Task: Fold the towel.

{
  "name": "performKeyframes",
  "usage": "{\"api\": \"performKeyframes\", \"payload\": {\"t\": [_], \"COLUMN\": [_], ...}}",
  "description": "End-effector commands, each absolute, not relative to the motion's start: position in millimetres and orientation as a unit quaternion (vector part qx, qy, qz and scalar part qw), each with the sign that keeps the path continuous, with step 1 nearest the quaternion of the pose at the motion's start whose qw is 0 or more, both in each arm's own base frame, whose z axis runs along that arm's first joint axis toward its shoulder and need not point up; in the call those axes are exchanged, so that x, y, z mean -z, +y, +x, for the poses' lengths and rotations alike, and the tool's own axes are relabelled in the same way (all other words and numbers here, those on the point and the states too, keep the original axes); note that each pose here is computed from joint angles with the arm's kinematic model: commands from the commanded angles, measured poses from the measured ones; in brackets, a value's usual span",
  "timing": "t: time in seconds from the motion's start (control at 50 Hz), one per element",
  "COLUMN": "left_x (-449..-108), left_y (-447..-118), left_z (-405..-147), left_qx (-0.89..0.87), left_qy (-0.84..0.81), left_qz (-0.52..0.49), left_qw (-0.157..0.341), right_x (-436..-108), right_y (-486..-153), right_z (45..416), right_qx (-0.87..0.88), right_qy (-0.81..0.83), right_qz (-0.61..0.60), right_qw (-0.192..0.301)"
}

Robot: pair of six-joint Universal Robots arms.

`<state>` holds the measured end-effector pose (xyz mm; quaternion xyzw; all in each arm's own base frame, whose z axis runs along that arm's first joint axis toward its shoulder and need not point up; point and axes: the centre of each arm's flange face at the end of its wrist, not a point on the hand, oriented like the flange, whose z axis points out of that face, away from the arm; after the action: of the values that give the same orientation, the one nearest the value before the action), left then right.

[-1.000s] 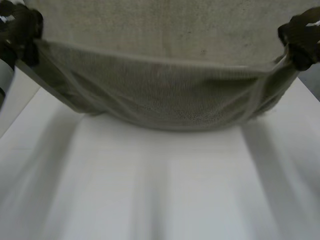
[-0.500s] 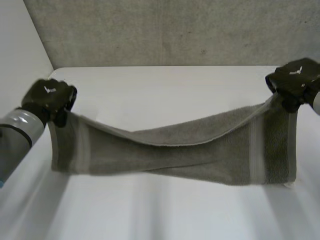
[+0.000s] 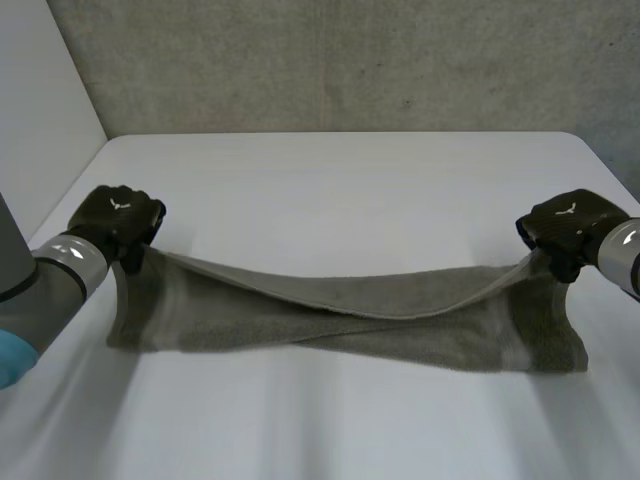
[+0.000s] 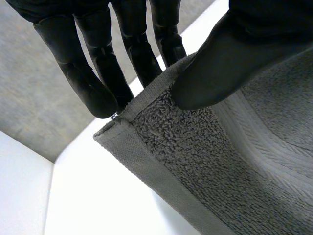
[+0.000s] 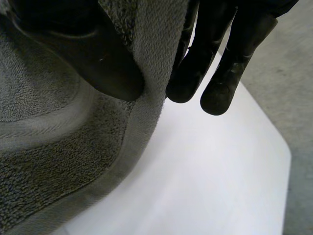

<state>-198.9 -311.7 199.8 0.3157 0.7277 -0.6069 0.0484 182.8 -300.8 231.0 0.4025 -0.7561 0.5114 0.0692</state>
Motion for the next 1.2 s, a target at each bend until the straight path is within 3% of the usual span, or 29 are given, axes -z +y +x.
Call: {"api": "performKeyframes", "payload": {"t": [0.02,0.2,0.38,0.56,0.7,0.76,0.8,0.88,0.92,1.0,1.02,1.06,1.08,1.12,1.14,1.16,1.18,1.2], "left_x": [-246.7,-309.4,-311.2,-286.0,-242.3,-218.1,-200.1,-196.0,-203.9,-256.0,-256.3,-310.8,-311.1,-374.8,-375.1,-403.6,-403.8,-427.3], "left_y": [-299.1,-275.0,-265.5,-266.4,-295.5,-316.7,-336.7,-350.3,-359.4,-378.4,-378.4,-385.1,-385.1,-380.8,-380.7,-375.8,-375.7,-371.2], "left_z": [-188.2,-180.0,-181.5,-181.0,-186.3,-192.5,-204.5,-222.4,-227.2,-244.5,-244.6,-260.9,-261.0,-267.3,-267.3,-263.7,-263.7,-258.8], "left_qx": [0.649,0.696,0.674,0.644,0.591,0.565,0.547,0.544,0.555,0.635,0.636,0.729,0.73,0.821,0.821,0.854,0.854,0.878], "left_qy": [0.698,0.657,0.676,0.701,0.739,0.752,0.758,0.755,0.748,0.693,0.693,0.616,0.615,0.523,0.522,0.48,0.48,0.444], "left_qz": [0.297,0.279,0.292,0.303,0.32,0.337,0.352,0.362,0.357,0.333,0.333,0.293,0.292,0.228,0.228,0.2,0.2,0.177], "left_qw": [0.063,0.079,0.061,0.05,0.039,0.044,0.049,0.058,0.067,0.073,0.073,0.058,0.058,0.029,0.029,0.015,0.015,0.005], "right_x": [-277.8,-333.3,-333.3,-305.4,-260.0,-236.8,-227.1,-215.8,-221.3,-274.5,-274.7,-319.9,-320.1,-363.1,-363.3,-390.0,-390.3,-411.2], "right_y": [-278.2,-257.8,-254.4,-255.5,-285.9,-295.6,-303.4,-328.7,-338.1,-373.5,-373.6,-395.7,-395.8,-400.4,-400.4,-394.3,-394.3,-387.5], "right_z": [172.2,163.8,154.2,155.8,155.7,177.0,186.0,210.2,218.9,240.4,240.5,249.4,249.4,257.9,257.9,258.9,258.9,255.6], "right_qx": [-0.552,-0.591,-0.569,-0.525,-0.46,-0.431,-0.418,-0.412,-0.431,-0.566,-0.567,-0.682,-0.683,-0.778,-0.778,-0.818,-0.818,-0.845], "right_qy": [-0.728,-0.694,-0.715,-0.725,-0.746,-0.742,-0.743,-0.735,-0.723,-0.649,-0.649,-0.58,-0.58,-0.5,-0.5,-0.456,-0.455,-0.42], "right_qz": [0.396,0.405,0.403,0.443,0.48,0.513,0.522,0.533,0.531,0.485,0.485,0.414,0.413,0.346,0.346,0.313,0.313,0.289], "right_qw": [0.097,0.068,0.047,0.043,0.034,0.02,0.026,0.078,0.099,0.15,0.15,0.165,0.165,0.159,0.159,0.161,0.161,0.163]}}
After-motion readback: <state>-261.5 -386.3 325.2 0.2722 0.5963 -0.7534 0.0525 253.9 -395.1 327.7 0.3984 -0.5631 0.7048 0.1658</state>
